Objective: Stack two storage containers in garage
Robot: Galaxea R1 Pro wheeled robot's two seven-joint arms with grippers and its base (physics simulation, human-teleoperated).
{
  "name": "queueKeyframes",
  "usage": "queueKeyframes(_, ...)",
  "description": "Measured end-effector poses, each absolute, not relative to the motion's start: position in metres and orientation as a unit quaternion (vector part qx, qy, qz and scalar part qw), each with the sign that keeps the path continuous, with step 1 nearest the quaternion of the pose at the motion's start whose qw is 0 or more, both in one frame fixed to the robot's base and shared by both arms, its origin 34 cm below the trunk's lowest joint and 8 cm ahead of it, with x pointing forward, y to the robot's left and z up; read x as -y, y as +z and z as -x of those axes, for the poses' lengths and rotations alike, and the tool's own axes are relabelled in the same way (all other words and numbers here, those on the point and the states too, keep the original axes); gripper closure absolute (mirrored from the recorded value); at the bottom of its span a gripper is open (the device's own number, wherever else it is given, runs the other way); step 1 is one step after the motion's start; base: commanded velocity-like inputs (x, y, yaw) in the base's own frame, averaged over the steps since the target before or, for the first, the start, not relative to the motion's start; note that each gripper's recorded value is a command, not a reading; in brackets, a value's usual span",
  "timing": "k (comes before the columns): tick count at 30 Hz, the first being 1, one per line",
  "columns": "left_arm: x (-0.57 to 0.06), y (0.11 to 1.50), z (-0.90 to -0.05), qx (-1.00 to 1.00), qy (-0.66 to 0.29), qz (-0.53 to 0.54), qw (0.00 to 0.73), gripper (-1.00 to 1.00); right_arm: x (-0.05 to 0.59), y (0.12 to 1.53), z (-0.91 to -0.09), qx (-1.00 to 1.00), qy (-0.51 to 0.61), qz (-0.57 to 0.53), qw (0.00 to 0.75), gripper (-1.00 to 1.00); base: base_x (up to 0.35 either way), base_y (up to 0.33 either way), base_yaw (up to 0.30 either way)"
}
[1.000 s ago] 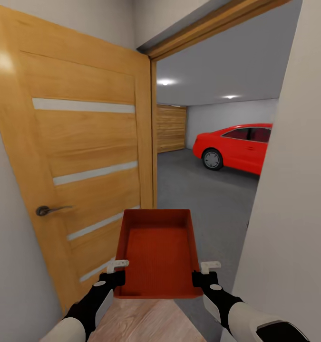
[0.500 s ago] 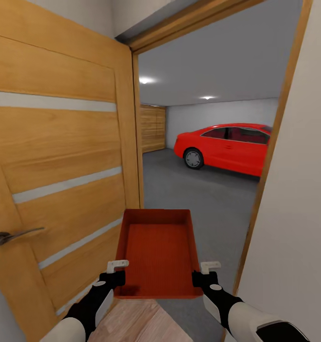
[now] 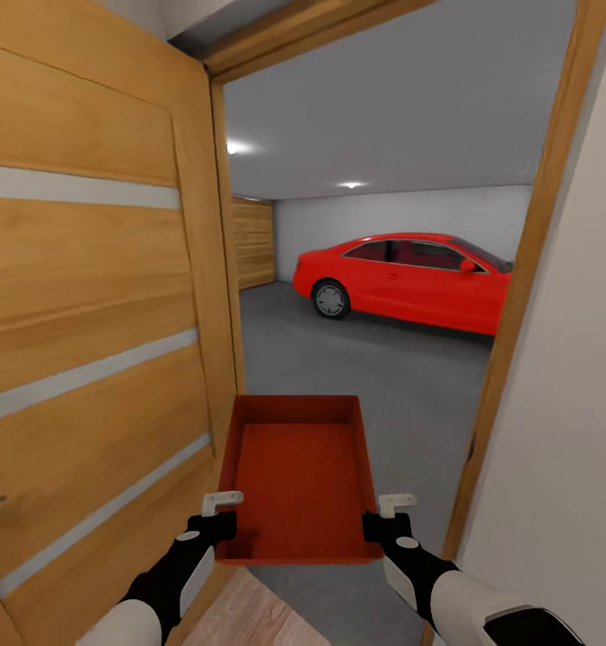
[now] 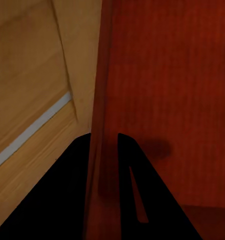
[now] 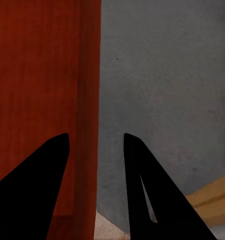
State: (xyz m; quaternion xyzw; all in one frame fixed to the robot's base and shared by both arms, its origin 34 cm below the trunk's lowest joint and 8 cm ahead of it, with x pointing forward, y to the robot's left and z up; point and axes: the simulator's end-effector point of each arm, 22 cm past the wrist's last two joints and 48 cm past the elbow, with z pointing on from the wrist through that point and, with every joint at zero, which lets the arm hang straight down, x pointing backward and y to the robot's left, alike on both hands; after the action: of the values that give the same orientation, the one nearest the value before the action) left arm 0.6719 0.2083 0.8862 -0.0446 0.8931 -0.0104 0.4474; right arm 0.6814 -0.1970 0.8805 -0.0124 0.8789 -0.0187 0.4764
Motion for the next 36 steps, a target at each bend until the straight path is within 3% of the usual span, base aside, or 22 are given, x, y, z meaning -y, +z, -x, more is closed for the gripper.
queueKeyframes(36,-0.2080,0.8863,-0.6719,-0.893,-0.011,0.044,0.448,1.00,0.1972,0.8804,-0.6813,-0.879,-0.017,0.012,0.477,1.00,0.292,0.227,-0.283)
